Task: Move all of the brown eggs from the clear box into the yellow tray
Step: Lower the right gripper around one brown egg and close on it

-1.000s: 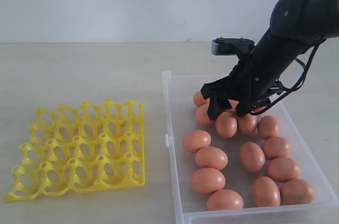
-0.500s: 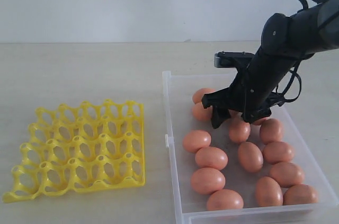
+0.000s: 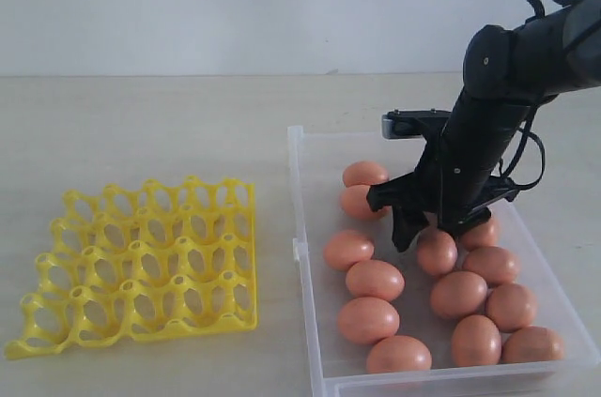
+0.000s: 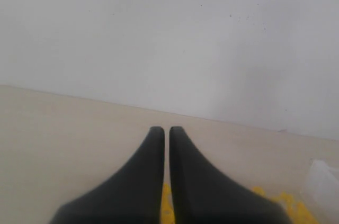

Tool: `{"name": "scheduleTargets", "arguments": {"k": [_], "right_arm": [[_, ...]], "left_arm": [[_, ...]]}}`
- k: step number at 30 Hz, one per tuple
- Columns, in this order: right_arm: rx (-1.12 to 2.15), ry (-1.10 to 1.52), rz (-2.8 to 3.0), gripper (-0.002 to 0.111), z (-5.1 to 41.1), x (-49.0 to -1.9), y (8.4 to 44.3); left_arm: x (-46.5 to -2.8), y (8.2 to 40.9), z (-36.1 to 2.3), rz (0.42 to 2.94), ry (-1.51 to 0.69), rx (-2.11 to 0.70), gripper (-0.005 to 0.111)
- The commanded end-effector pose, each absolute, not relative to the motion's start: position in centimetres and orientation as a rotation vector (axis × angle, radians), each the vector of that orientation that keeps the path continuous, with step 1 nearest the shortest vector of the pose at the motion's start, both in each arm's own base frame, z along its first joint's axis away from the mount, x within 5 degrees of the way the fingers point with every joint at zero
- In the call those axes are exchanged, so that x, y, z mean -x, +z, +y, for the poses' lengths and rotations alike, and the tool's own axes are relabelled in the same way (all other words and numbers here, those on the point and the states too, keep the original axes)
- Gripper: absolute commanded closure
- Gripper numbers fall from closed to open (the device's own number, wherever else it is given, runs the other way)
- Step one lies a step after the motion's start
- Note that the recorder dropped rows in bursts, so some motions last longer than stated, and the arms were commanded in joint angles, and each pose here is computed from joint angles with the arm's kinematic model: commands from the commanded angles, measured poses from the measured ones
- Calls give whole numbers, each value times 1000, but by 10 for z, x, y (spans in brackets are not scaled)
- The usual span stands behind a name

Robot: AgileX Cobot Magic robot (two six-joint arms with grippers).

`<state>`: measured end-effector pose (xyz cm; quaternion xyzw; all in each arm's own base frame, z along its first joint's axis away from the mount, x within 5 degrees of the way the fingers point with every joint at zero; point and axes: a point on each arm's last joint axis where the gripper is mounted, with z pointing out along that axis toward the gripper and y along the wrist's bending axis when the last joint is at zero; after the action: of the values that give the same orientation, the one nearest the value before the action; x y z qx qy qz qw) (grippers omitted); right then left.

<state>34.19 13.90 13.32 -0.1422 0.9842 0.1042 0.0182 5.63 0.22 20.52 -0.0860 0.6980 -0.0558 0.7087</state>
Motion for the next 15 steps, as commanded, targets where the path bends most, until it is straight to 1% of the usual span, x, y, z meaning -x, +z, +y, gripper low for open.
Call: {"name": "scheduleTargets", "arguments": {"k": [1, 13, 15], "right_arm": [[463, 316, 3090, 52, 137, -339, 134], [422, 319, 3185, 52, 135, -331, 134], [416, 319, 3184, 55, 135, -331, 134]], "left_arm": [[-56, 207, 2, 1541, -129, 187, 103], [-56, 207, 2, 1541, -129, 187, 103], [-56, 207, 2, 1541, -129, 187, 103]]}}
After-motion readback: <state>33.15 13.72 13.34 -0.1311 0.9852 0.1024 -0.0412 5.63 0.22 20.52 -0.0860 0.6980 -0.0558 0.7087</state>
